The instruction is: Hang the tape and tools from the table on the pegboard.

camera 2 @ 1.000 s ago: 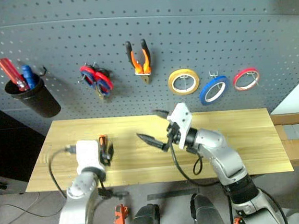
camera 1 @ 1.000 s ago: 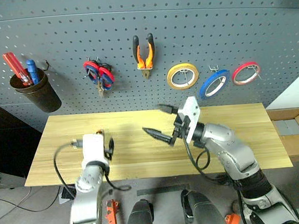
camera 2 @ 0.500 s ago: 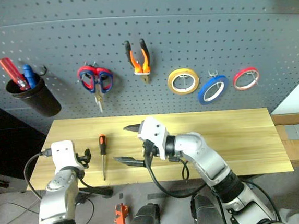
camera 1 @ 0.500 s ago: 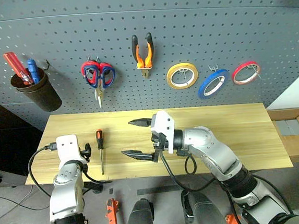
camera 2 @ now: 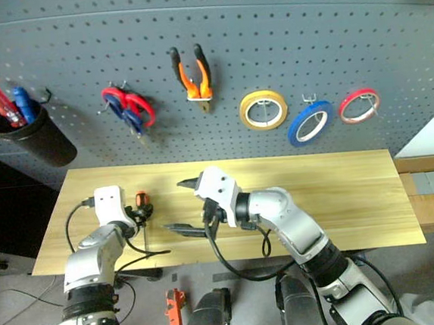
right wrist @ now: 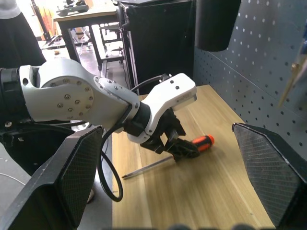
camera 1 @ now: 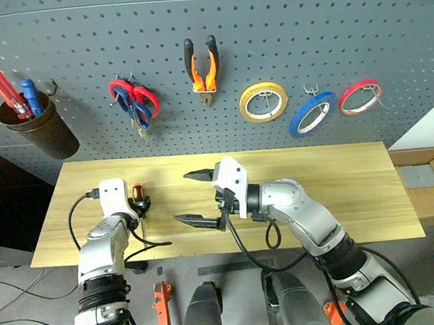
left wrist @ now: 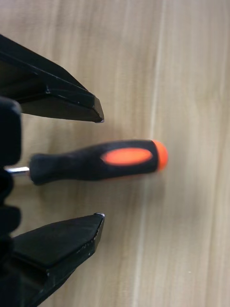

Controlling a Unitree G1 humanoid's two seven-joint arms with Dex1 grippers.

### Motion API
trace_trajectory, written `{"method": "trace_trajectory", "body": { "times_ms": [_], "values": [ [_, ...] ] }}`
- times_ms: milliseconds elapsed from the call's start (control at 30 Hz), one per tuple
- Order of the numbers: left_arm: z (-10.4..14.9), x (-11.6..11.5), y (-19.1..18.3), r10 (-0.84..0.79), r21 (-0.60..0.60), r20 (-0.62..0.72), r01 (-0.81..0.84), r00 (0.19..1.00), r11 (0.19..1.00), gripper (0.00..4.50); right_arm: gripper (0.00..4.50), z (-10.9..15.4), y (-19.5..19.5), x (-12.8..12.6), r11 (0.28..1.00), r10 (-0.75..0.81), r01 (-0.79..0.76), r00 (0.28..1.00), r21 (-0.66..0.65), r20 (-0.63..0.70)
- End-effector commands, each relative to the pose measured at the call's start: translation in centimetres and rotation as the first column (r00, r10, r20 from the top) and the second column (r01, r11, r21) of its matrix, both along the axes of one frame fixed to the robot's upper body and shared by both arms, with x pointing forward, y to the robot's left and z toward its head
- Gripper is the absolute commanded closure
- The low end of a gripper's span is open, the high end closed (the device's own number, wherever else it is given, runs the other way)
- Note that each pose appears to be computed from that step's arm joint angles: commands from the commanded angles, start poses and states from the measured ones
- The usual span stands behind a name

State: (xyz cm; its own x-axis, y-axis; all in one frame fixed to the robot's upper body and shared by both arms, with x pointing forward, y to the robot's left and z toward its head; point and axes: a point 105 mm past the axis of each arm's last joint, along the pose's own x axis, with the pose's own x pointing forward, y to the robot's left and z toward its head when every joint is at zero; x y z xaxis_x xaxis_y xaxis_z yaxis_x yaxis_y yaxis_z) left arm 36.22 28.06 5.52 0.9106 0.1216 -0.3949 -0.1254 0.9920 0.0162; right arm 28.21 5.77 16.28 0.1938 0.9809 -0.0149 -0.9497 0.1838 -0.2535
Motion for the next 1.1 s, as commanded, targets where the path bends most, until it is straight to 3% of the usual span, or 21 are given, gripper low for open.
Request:
{"method": "trace_trajectory", "body": {
  "times_ms": [33, 600, 700, 867, 1100],
  "values": [
    [0.9, 0.3, 0.6, 0.009, 0.010, 0.015, -0.009, 1.000, 1.000, 1.29, 0.00, 1.0, 0.3, -0.5, 0.999, 0.013, -0.014, 1.000, 0.031, 0.026],
    [0.7, 3.4, 0.3, -0.010, -0.035, -0.073, 0.008, 0.997, 0.999, 1.29, 0.00, 1.0, 0.0, 0.0, 1.000, 0.000, 0.000, 1.000, 0.018, 0.029],
    [0.8, 3.5, -0.1, -0.028, -0.041, -0.074, 0.025, 0.997, 0.999, 1.83, 0.00, 1.0, 0.0, 0.2, 1.000, -0.009, 0.008, 0.999, 0.021, 0.032],
    [1.0, 3.3, -0.1, -0.033, -0.037, -0.075, 0.030, 0.997, 0.999, 3.52, 0.00, 1.1, 0.0, 0.6, 1.000, -0.016, 0.015, 0.999, 0.025, 0.036],
    [2.5, 2.2, 0.1, -0.035, 0.016, -0.033, 0.036, 0.999, 0.999, 3.53, 0.00, 1.8, -0.1, 1.0, 0.999, -0.018, 0.016, 0.999, 0.052, 0.042]
  ]
}}
